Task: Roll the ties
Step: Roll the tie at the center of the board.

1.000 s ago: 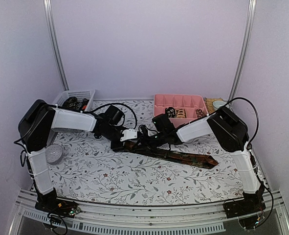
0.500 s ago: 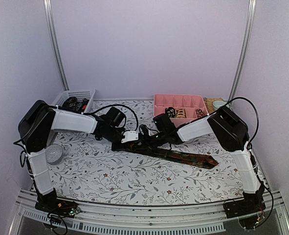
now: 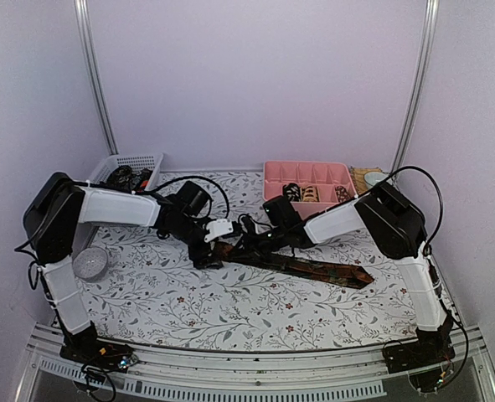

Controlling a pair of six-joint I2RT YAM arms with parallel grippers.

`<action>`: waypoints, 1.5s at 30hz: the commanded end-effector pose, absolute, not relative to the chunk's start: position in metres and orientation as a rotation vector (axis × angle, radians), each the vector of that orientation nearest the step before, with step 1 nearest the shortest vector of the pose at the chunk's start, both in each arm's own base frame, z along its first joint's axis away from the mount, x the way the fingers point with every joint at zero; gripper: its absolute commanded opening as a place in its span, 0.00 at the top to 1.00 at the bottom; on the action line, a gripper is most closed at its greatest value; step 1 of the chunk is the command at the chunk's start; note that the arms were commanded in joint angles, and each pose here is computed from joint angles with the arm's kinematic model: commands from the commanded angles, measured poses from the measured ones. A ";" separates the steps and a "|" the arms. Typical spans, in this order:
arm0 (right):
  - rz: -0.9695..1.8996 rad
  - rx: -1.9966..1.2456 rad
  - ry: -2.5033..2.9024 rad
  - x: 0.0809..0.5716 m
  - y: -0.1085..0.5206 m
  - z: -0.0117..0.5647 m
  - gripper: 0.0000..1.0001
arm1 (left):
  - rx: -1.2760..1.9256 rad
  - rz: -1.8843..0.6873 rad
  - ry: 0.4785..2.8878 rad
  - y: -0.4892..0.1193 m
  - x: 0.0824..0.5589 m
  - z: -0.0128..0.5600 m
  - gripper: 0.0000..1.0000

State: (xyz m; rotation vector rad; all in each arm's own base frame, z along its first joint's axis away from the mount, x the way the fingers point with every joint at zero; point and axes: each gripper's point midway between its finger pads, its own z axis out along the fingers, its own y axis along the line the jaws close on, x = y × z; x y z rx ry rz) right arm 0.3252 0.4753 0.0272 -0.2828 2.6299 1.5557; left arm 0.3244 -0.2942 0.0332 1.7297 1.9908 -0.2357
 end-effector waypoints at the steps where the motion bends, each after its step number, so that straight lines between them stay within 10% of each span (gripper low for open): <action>1: 1.393 -0.178 2.825 0.308 0.451 -0.039 0.83 | 1.393 -0.513 2.227 -0.279 0.323 0.064 0.08; 15: 1.388 -0.154 2.829 0.307 0.448 -0.044 0.83 | 0.603 -1.191 2.439 -0.284 0.312 0.057 0.11; 23: 1.388 -0.152 2.833 0.306 0.447 -0.045 0.83 | 0.272 -1.236 2.522 -0.283 0.322 0.016 0.29; 45: 1.395 -0.144 2.835 0.306 0.446 -0.047 0.83 | 0.109 -1.201 2.587 -0.282 0.307 -0.041 0.38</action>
